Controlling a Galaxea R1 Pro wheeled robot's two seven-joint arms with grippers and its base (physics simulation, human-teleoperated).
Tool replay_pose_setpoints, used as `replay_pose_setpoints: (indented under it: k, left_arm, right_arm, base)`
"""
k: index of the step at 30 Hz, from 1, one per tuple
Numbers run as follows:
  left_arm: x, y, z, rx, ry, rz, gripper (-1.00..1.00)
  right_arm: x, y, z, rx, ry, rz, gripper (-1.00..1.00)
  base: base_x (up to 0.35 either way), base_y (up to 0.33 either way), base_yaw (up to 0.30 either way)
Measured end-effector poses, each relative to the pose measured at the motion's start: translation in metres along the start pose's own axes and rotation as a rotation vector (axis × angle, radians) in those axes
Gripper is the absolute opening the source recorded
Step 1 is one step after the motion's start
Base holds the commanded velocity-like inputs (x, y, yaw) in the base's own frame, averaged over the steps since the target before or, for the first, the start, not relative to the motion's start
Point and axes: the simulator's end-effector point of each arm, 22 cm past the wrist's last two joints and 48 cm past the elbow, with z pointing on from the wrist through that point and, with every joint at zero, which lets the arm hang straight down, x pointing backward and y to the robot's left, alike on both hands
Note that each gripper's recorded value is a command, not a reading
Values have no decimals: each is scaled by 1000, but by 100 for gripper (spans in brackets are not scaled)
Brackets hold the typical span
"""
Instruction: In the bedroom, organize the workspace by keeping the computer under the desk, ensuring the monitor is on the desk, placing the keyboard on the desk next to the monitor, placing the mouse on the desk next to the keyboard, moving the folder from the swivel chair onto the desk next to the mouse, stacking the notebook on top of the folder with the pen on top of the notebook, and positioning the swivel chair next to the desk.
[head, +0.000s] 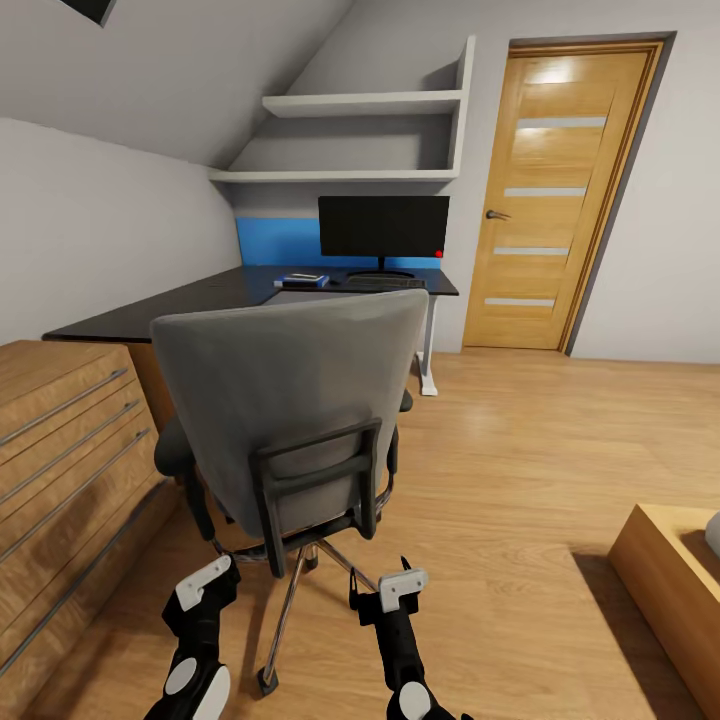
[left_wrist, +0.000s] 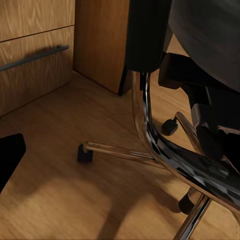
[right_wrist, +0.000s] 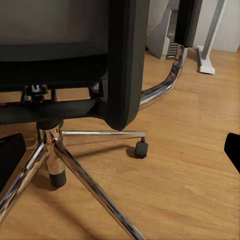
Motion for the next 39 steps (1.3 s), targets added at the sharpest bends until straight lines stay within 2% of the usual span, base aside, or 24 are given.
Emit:
replay_pose_setpoints:
  k: [39]
  left_arm:
    - [0,-1,0,6,-1,2,100]
  right_arm:
    - [0,0,0,0,0,0,100]
  base:
    - [0,0,0]
